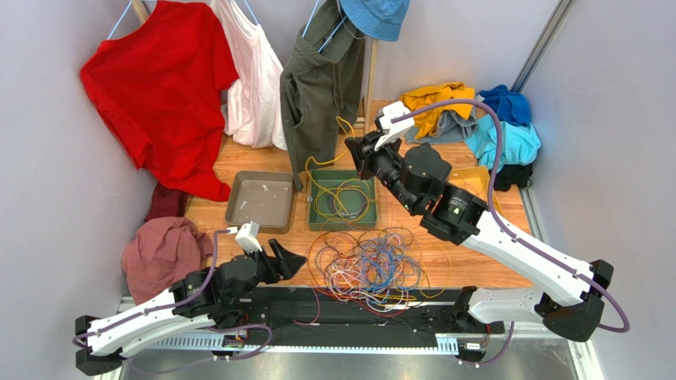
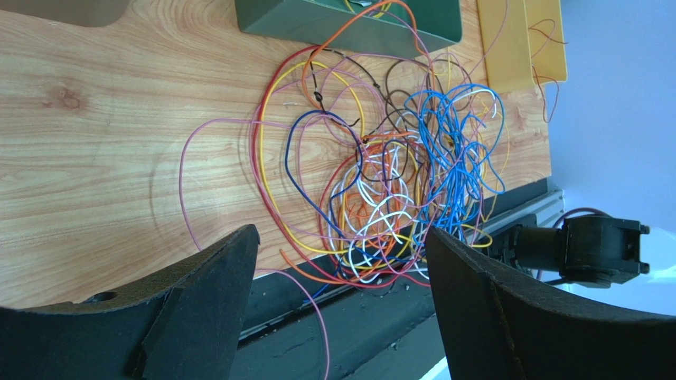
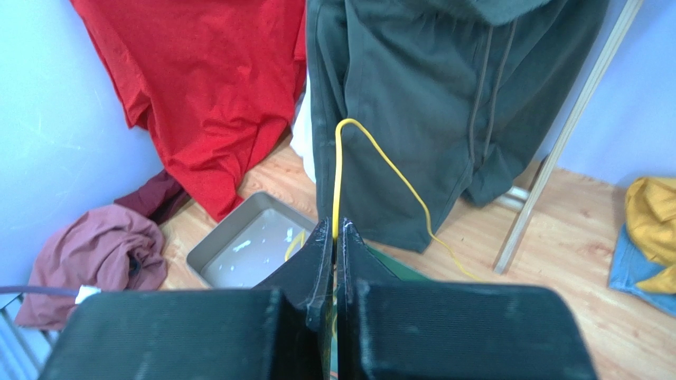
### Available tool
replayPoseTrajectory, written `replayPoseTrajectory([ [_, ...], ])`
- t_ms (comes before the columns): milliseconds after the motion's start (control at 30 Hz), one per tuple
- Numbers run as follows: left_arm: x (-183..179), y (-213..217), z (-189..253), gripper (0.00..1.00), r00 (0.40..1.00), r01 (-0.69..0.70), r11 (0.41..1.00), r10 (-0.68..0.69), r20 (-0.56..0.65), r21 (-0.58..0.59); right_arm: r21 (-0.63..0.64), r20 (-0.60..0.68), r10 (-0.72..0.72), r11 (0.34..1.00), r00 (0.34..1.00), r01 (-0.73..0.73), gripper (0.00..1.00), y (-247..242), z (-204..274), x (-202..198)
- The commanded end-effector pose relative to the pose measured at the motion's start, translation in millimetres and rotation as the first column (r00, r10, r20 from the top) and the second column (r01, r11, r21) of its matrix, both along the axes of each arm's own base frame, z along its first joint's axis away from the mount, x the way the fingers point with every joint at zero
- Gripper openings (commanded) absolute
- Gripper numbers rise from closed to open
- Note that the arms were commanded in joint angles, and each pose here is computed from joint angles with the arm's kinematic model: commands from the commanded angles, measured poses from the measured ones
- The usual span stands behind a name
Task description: Untangle the cables
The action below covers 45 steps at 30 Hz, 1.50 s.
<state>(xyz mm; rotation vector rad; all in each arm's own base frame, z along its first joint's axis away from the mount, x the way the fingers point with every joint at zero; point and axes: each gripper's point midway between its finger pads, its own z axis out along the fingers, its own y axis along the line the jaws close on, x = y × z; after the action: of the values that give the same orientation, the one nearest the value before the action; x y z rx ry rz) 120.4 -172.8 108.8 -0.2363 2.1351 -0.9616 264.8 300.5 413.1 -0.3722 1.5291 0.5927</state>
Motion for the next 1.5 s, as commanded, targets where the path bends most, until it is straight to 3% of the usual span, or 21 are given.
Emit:
replayPoseTrajectory([
  [0, 0, -5, 4, 0.86, 1.000, 0.011, 1.000, -0.011, 0.007, -0.019, -0.032, 0.040, -0.022, 0.999, 0.999, 0.023, 0.00, 1, 9, 6],
  [433, 0, -5, 1, 0.86, 1.000, 0.007, 1.000, -0.007, 0.003, -0.018, -0.044, 0.050, -0.030, 0.999, 0.998, 0.032, 0.00, 6, 8, 13],
  [867, -2, -6, -5, 0.86, 1.000, 0.018, 1.000, -0.018, -0.013, -0.014, -0.131, -0.115, -0.098, 0.988, 0.988, 0.083, 0.00, 5, -109, 51],
  [1233, -1, -5, -8, 0.86, 1.000, 0.007, 1.000, -0.007, -0.011, -0.006, -0.062, -0.037, -0.098, 0.993, 0.994, 0.096, 0.00, 0, -57, 68],
  [1467, -1, -7, -11, 0.86, 1.000, 0.013, 1.000, -0.013, -0.019, -0.007, -0.152, -0.127, -0.129, 0.982, 0.983, 0.110, 0.00, -3, -116, 81],
])
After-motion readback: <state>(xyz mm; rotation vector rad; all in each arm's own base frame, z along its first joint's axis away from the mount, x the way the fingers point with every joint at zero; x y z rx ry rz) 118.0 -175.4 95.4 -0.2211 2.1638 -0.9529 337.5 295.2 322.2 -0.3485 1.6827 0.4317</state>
